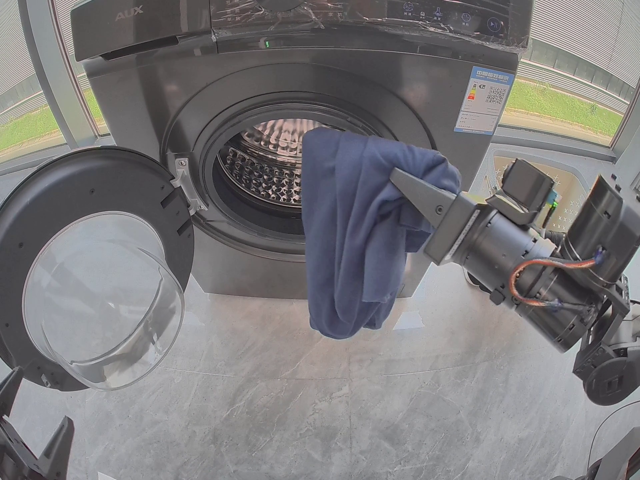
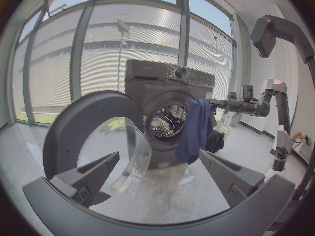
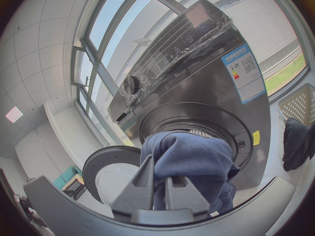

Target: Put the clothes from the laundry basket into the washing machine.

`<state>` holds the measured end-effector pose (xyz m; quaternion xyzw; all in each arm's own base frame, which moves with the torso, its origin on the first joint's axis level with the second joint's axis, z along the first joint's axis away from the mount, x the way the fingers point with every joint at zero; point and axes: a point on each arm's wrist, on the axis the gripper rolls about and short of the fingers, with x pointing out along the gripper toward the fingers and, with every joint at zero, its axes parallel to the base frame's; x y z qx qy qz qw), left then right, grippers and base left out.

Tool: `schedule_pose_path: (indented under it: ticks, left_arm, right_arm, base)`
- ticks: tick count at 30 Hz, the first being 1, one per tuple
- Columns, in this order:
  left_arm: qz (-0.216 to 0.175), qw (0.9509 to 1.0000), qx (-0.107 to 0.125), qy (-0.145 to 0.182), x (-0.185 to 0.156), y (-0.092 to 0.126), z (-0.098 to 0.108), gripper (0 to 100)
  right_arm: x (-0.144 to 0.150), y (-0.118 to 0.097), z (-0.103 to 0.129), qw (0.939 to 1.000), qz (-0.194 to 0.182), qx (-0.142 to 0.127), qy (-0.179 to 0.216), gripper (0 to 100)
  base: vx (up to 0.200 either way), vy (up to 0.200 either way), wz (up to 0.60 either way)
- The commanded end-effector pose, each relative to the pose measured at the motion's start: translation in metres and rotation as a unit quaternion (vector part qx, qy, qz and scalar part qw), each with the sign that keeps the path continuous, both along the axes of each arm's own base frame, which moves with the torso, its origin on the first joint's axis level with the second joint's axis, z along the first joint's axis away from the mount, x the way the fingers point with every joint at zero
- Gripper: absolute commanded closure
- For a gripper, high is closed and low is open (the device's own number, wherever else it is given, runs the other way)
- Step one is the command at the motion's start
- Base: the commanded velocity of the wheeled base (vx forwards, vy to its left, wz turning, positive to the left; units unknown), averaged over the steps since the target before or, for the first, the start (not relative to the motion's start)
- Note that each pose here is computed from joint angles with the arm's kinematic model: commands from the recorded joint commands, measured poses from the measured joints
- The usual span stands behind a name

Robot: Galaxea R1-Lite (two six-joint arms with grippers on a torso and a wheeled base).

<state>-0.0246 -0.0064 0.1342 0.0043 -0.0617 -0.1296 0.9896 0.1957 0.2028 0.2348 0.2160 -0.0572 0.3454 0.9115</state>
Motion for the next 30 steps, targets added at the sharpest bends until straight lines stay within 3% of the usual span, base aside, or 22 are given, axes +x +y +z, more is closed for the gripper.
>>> schedule_pose_path:
  ticks: [1, 2, 7, 13, 16, 18, 25, 30]
  left_arm:
    - [-0.085, 0.9897, 0.006, 0.115, 0.046, -0.003, 0.014, 0]
    - [-0.088, 0.9893, 0.006, 0.116, 0.047, -0.003, 0.014, 0]
    - [-0.152, 0.9774, 0.027, 0.145, 0.094, -0.011, 0.026, 0]
    - [-0.254, 0.9516, 0.052, 0.166, 0.131, -0.04, 0.02, 0]
    - [-0.279, 0.9414, 0.056, 0.181, 0.147, -0.053, 0.017, 0]
    - [-0.286, 0.9378, 0.058, 0.188, 0.16, -0.061, 0.014, 0]
    - [-0.292, 0.9351, 0.056, 0.193, 0.205, -0.083, 0.007, 0]
    - [-0.302, 0.9304, 0.057, 0.2, 0.226, -0.097, 0.002, 0]
  right_arm:
    - [0.023, 0.036, -0.015, 0.9998, 0.012, 0.018, -0.003, 100]
    - [0.023, 0.036, -0.015, 0.9997, 0.013, 0.018, -0.004, 100]
    - [0.028, 0.041, -0.005, 0.9993, 0.011, 0.032, -0.018, 100]
    - [0.028, 0.041, -0.006, 0.9987, 0.02, 0.039, -0.026, 100]
    - [0.027, 0.042, -0.008, 0.9988, 0.021, 0.036, -0.024, 100]
    - [0.027, 0.042, -0.008, 0.999, 0.02, 0.033, -0.024, 100]
    - [0.027, 0.042, -0.008, 0.999, 0.016, 0.034, -0.025, 100]
    - [0.027, 0.042, -0.009, 0.9991, 0.015, 0.033, -0.023, 100]
  base:
    - [0.0, 0.0, 0.0]
    - [0.0, 0.0, 0.0]
    - [0.0, 0.0, 0.0]
    - [0.0, 0.0, 0.0]
    - [0.0, 0.0, 0.0]
    - [0.0, 0.0, 0.0]
    - [0.0, 0.0, 0.0]
    - [0.0, 0.0, 0.0]
